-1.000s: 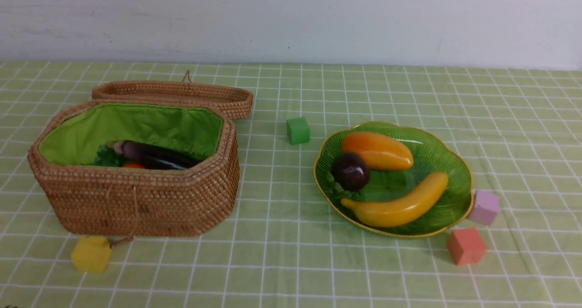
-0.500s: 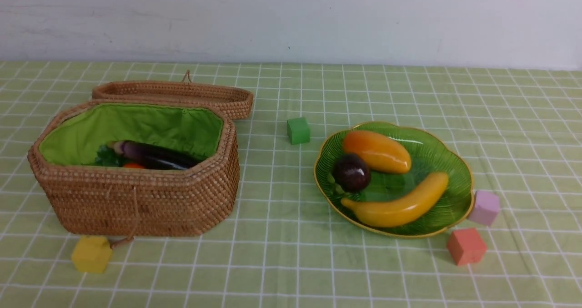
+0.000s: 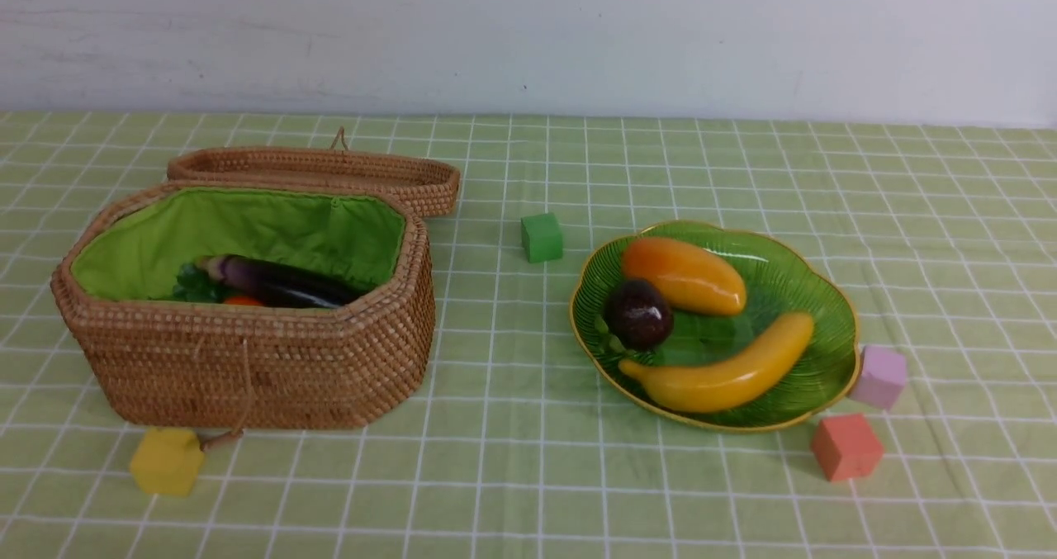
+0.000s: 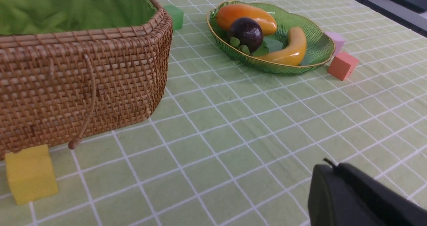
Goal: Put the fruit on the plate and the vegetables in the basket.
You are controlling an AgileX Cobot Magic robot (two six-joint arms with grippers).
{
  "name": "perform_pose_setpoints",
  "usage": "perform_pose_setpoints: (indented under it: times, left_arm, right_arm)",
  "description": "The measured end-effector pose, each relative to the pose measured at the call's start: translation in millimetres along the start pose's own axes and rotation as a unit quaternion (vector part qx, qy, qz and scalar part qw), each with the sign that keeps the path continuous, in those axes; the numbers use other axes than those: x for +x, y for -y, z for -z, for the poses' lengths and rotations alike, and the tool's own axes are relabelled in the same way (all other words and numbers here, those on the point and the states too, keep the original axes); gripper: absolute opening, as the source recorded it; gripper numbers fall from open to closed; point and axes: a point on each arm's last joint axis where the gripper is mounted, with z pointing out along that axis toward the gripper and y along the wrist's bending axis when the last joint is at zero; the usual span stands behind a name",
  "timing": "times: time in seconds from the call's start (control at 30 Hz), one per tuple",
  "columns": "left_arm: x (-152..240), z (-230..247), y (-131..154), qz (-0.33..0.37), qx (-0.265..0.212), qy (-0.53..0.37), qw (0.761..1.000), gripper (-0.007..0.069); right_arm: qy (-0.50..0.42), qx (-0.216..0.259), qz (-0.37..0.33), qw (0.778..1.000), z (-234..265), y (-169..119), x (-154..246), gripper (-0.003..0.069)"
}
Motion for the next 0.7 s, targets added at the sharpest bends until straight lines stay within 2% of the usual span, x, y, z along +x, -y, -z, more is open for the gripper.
perform_pose_setpoints:
  times: [0.1, 0.13, 0.2, 0.33, 0.53, 0.7]
  left_arm:
    - [0, 0, 0, 0.0, 0.0, 0.0, 1.0, -0.0013]
    - [0, 0, 0, 0.0, 0.0, 0.0, 1.0, -0.0013]
    - [0, 0, 0, 0.0, 0.0, 0.0, 1.0, -0.0011]
    - [0, 0, 0, 0.001, 0.001, 0.0, 1.0, -0.0008]
    - [0, 0, 0, 0.001, 0.0, -0.001, 1.0, -0.0005]
    - [0, 0, 0, 0.001, 0.0, -0.001, 1.0, -0.0002]
  right_arm:
    - [0.026, 0.021, 0.016, 0.999, -13, 7, 32, 0.0022]
    - [0.032, 0.022, 0.016, 0.999, -12, 7, 31, 0.0022]
    - [0.039, 0.031, 0.011, 0.999, -29, 14, 66, 0.0021]
    - [0.028, 0.04, 0.004, 0.999, -46, 20, 101, 0.0021]
    - [0.027, 0.04, -0.004, 0.999, -48, 21, 105, 0.0022]
    - [0.025, 0.028, -0.054, 0.998, -48, 19, 105, 0.0029]
